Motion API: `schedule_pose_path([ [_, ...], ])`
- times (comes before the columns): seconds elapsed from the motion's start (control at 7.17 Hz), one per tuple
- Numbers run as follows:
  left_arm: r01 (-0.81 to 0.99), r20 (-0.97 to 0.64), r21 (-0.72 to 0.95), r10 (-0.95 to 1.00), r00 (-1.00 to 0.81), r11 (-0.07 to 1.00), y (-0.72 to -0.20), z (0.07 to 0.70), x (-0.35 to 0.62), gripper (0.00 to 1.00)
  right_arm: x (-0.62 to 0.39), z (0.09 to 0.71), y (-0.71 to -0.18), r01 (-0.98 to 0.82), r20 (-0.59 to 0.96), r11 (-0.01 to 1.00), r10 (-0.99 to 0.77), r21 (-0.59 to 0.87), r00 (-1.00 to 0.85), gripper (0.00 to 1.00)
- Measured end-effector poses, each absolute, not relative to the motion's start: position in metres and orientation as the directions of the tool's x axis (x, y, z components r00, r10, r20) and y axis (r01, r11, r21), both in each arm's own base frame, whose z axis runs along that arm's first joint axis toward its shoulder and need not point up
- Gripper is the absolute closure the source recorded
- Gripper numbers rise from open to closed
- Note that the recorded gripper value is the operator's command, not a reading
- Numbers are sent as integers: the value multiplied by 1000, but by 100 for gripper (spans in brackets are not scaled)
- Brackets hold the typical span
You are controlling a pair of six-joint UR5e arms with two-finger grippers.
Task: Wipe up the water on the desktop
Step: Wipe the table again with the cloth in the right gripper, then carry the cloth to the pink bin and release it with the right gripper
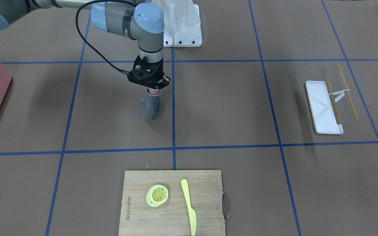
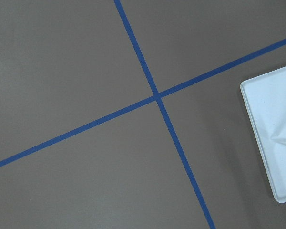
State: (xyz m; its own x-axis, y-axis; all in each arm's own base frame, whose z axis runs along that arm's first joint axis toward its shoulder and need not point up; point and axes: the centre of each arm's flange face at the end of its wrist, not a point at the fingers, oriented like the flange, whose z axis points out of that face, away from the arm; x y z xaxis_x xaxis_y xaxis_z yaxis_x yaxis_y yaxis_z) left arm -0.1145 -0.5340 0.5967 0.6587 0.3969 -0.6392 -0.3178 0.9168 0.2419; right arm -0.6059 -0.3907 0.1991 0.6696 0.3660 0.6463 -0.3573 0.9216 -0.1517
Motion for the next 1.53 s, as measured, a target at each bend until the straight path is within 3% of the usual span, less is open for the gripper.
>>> schedule_pose_path([
  [1.25,-318,-640,240,396,658,917,-534,599,-114,1,-443,373,-344,-149,358,988,155,-43,921,100],
  [1.53,-319,-644,233,391,657,919,-528,603,-114,1,-394,351,-355,-147,415,989,137,-8,899,100],
])
